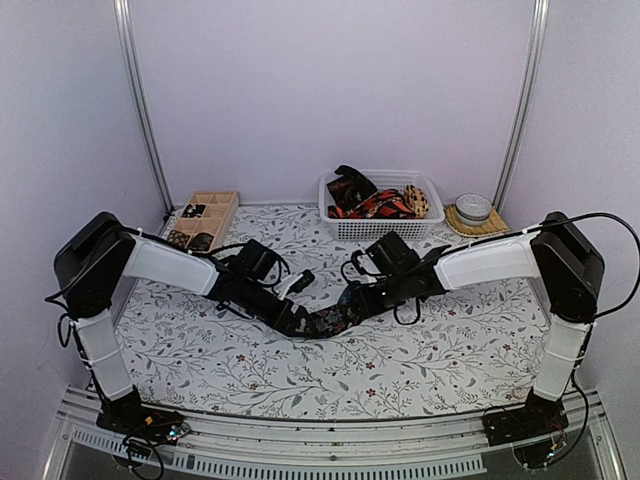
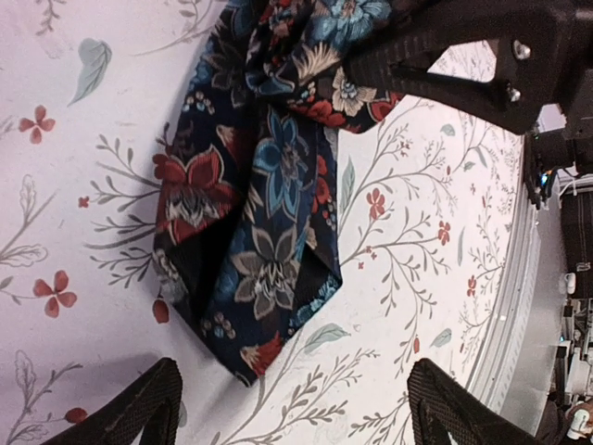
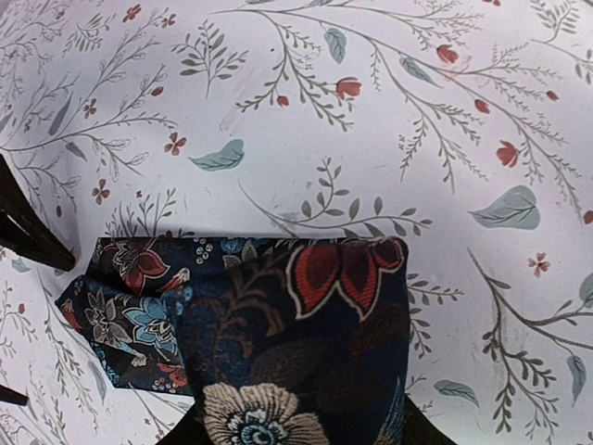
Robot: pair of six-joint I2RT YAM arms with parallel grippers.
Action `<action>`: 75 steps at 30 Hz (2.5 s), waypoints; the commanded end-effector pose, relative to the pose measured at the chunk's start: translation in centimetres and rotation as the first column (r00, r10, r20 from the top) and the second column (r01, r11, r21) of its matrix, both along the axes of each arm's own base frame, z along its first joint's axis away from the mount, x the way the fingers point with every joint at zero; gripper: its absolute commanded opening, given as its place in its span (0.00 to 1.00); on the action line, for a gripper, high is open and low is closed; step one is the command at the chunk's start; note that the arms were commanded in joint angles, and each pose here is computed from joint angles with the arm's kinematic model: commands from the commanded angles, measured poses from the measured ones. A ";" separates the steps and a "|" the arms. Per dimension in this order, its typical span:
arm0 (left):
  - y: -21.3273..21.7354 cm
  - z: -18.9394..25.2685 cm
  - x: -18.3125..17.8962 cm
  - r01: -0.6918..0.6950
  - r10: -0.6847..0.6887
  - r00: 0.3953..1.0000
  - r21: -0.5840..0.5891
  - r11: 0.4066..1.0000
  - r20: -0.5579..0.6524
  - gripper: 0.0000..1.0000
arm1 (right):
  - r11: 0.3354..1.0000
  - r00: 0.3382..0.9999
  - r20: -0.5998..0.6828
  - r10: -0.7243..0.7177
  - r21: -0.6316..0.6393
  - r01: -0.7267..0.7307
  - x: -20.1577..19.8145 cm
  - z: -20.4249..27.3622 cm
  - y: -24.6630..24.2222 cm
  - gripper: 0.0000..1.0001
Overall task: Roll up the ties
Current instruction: Roll the tie at the center of the board.
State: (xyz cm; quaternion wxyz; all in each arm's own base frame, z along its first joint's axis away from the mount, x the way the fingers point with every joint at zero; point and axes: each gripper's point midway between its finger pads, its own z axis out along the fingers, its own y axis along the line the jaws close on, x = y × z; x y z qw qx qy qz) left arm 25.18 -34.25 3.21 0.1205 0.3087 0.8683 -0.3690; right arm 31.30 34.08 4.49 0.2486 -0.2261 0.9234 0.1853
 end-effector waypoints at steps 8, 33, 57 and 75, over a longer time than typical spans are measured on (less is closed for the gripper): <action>1.3 -3.2 -0.3 -0.050 0.052 0.997 0.039 0.998 -0.056 0.85 | 0.944 0.970 0.220 -0.102 -0.286 0.165 1.8 3.1 -1.5 0.46; -1.5 -5.1 2.8 -0.003 0.002 0.998 -0.010 1.000 -0.066 0.79 | 0.907 0.965 0.223 -0.135 -0.365 0.211 2.8 -0.1 -0.8 0.49; -0.7 -6.2 0.1 -0.002 0.001 0.991 -0.013 1.000 -0.134 0.73 | 0.891 0.942 0.337 -0.001 -0.427 0.153 2.1 -1.5 0.1 0.60; 0.1 -6.7 0.0 -0.030 0.030 0.989 -0.001 1.000 -0.144 0.74 | 0.973 0.943 0.331 -0.012 -0.215 0.088 1.0 6.8 2.7 0.75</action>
